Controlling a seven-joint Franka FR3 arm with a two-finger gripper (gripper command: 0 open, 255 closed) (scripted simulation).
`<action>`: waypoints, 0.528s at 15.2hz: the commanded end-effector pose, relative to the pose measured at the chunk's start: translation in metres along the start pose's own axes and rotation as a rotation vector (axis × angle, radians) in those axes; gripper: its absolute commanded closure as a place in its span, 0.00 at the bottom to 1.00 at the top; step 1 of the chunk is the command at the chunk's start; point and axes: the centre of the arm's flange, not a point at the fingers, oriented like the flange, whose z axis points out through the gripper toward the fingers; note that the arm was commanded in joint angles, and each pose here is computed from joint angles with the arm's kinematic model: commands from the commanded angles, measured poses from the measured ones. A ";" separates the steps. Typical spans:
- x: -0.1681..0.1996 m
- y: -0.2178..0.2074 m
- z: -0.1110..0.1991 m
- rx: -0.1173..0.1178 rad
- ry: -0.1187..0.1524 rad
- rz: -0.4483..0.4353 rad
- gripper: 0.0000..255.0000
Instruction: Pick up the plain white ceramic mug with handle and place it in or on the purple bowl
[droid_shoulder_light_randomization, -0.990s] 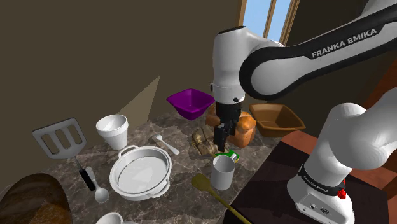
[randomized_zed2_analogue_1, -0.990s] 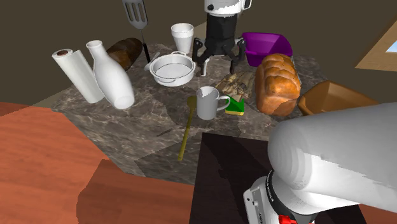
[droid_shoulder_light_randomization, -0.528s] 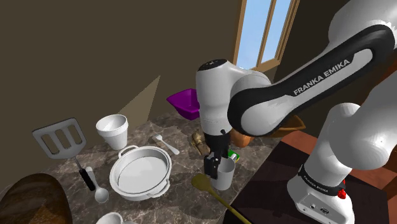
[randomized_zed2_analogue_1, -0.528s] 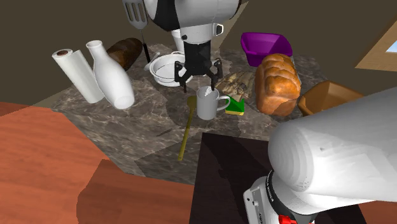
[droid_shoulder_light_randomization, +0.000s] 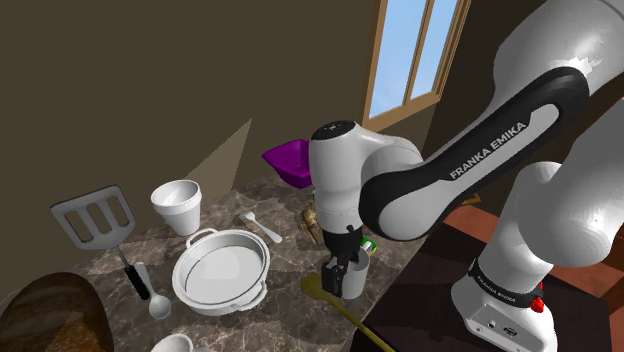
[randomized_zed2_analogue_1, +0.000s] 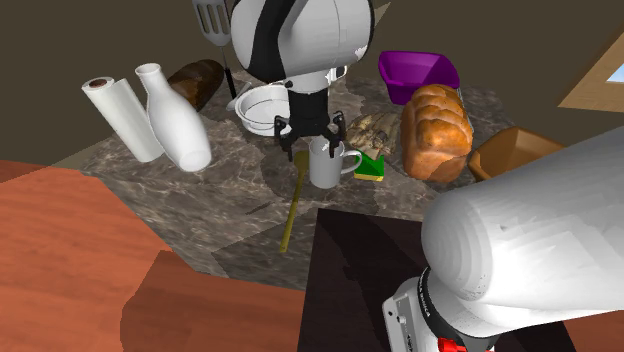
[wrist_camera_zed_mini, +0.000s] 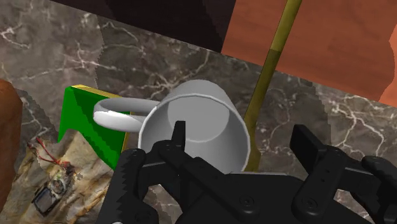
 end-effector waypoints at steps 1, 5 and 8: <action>-0.001 -0.001 0.004 0.000 0.001 0.000 0.00; -0.001 -0.001 0.004 0.000 0.001 0.000 0.00; -0.001 -0.001 0.004 0.000 0.001 0.000 1.00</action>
